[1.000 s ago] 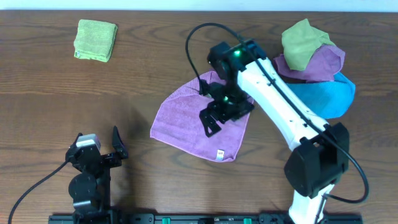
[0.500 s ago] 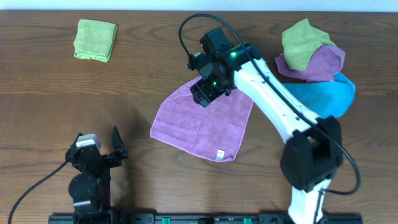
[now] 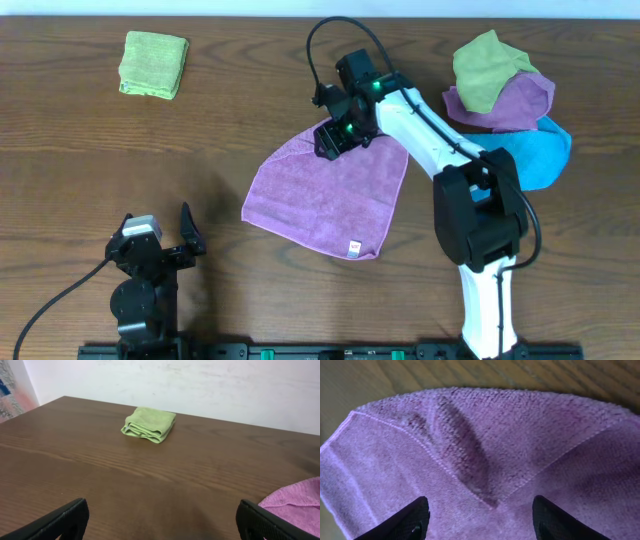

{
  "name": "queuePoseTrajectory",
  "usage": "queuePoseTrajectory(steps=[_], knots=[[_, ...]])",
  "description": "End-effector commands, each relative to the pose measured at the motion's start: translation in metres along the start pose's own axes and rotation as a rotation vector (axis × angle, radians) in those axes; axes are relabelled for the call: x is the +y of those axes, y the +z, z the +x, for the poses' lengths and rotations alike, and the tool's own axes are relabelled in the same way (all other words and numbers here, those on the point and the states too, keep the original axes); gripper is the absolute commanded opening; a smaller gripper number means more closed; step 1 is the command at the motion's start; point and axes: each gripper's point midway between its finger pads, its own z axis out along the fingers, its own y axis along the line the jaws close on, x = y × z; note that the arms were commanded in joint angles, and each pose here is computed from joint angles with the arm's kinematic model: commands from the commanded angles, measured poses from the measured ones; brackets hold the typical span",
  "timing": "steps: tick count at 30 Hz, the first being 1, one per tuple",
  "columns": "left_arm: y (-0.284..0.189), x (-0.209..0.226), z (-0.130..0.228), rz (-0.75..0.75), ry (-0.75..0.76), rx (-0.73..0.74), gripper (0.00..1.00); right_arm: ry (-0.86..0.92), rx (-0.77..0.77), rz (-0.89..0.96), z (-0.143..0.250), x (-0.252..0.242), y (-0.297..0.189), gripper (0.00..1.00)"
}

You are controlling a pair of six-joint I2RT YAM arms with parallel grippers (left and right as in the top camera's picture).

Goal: Fold the cloth
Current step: 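Lower the purple cloth onto the table center with the right gripper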

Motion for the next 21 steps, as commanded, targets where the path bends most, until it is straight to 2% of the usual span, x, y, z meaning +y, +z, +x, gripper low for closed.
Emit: queuePoseTrajectory(steps=[1, 8, 11, 14, 16, 18, 21], knots=[[0.003, 0.005, 0.016, -0.021, -0.003, 0.036, 0.95, 0.034, 0.037, -0.026, 0.009, -0.004, 0.019, 0.66], [0.003, 0.005, 0.016, -0.021, -0.003, 0.036, 0.95, 0.075, 0.067, -0.034, 0.016, -0.007, 0.035, 0.6], [0.003, 0.005, 0.016, -0.021, -0.003, 0.036, 0.95, 0.073, 0.058, -0.034, 0.014, -0.008, 0.037, 0.5], [0.003, 0.005, 0.016, -0.021, -0.003, 0.036, 0.95, 0.07, 0.058, -0.035, 0.013, -0.006, 0.038, 0.33], [0.003, 0.005, 0.016, -0.021, -0.003, 0.036, 0.95, 0.074, 0.059, -0.035, 0.013, -0.006, 0.038, 0.34], [0.003, 0.005, 0.016, -0.021, -0.003, 0.036, 0.95, 0.081, 0.058, -0.035, 0.013, -0.006, 0.038, 0.42], [0.003, 0.005, 0.016, -0.022, -0.003, 0.035, 0.95, 0.088, 0.058, -0.035, 0.013, -0.006, 0.037, 0.42]])
